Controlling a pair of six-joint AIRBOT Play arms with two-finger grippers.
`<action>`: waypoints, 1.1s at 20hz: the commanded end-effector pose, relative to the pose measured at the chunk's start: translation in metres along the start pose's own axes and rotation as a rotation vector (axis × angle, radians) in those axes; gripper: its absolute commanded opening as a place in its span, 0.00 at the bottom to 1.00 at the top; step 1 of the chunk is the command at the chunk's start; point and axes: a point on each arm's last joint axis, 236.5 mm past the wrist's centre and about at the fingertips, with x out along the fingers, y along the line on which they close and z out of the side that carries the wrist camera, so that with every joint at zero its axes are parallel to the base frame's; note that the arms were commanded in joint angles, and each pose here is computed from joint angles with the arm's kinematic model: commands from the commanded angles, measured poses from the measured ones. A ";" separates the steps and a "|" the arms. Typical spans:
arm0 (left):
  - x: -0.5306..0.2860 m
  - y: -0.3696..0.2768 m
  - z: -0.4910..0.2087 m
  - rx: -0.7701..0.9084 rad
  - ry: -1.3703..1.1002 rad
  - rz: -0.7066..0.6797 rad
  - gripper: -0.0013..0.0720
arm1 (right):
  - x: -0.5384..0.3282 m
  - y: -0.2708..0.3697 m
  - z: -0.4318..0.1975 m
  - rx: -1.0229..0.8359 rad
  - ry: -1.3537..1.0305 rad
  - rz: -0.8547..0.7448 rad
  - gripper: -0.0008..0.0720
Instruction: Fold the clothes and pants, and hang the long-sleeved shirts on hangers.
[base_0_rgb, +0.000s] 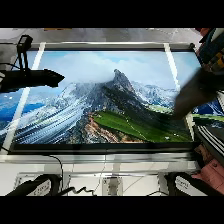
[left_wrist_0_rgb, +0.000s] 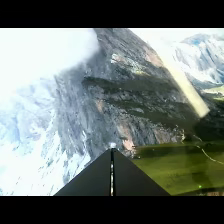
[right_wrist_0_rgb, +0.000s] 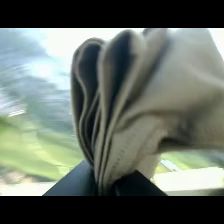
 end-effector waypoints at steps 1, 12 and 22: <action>-0.008 0.002 -0.002 0.000 0.007 0.010 0.04 | -0.101 -0.119 -0.064 0.409 -0.085 -0.384 0.03; -0.007 0.003 -0.003 -0.002 0.010 0.009 0.04 | -0.259 -0.216 -0.216 1.175 -0.377 -0.951 0.15; -0.007 0.003 -0.003 -0.001 0.010 0.009 0.04 | -0.263 -0.233 -0.156 1.168 -0.655 -0.820 0.42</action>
